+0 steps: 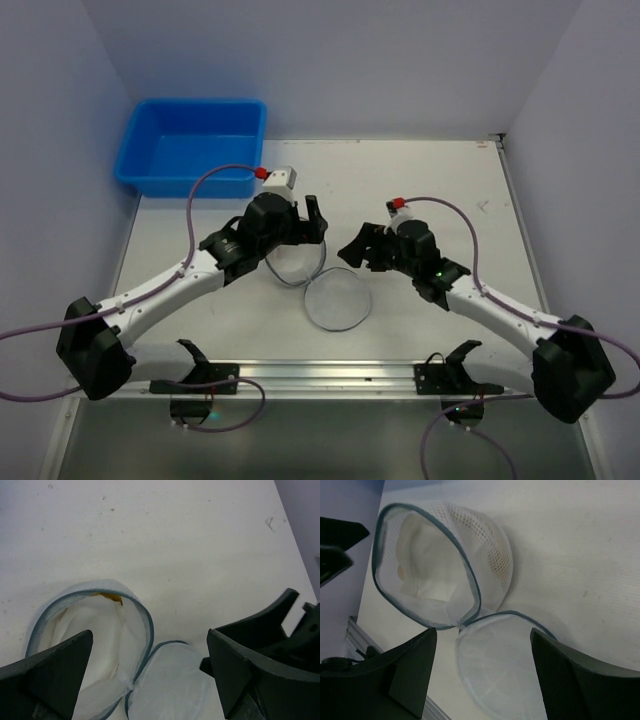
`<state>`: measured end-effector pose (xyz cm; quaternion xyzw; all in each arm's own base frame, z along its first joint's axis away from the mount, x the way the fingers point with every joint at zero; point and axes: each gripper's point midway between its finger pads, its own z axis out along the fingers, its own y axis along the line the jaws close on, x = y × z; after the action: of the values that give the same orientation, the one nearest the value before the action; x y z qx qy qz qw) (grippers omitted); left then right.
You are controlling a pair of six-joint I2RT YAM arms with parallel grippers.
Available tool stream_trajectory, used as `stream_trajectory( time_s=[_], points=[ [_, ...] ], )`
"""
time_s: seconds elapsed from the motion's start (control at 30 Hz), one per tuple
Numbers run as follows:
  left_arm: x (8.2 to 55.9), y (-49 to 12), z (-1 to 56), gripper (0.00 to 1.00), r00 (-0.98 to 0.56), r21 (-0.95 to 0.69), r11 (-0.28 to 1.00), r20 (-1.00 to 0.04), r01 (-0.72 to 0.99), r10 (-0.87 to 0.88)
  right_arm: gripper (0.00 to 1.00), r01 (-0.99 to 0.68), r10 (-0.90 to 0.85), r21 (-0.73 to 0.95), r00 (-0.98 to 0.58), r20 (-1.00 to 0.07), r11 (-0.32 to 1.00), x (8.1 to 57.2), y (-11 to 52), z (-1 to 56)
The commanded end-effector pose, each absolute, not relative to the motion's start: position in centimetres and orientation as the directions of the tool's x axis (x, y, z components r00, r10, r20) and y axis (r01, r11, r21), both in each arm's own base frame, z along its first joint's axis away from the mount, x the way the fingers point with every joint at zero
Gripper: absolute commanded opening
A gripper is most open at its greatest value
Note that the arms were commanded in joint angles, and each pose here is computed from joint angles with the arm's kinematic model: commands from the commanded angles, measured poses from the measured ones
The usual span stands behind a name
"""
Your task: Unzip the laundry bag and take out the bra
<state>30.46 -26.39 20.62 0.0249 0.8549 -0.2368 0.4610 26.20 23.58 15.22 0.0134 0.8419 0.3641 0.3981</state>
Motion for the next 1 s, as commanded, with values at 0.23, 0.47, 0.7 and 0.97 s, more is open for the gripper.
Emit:
stream_trajectory(
  time_s=[0.23, 0.47, 0.7, 0.97],
  points=[
    [28.5, -23.6, 19.6, 0.95, -0.566, -0.347, 0.908, -0.808, 0.237, -0.161, 0.76, -0.342, 0.282, 0.713, -0.748, -0.601, 0.612, 30.1, 31.7, 14.5],
    [28.9, -24.0, 18.6, 0.93, -0.58, -0.332, 0.913, -0.802, 0.237, -0.141, 0.65, -0.333, 0.231, 0.719, -0.793, -0.563, 0.61, 30.5, 33.1, 11.0],
    [29.9, -23.9, 15.7, 0.91, -0.61, -0.287, 0.94, -0.783, 0.182, -0.121, 0.13, -0.357, 0.199, 0.707, -0.794, -0.574, 0.611, 29.9, 32.9, 10.7],
    [31.5, -22.7, 14.6, 0.92, -0.583, -0.176, 0.977, -0.81, 0.124, -0.072, 0.0, -0.349, 0.153, 0.663, -0.804, -0.575, 0.662, 28.7, 31.4, 10.4]
  ],
)
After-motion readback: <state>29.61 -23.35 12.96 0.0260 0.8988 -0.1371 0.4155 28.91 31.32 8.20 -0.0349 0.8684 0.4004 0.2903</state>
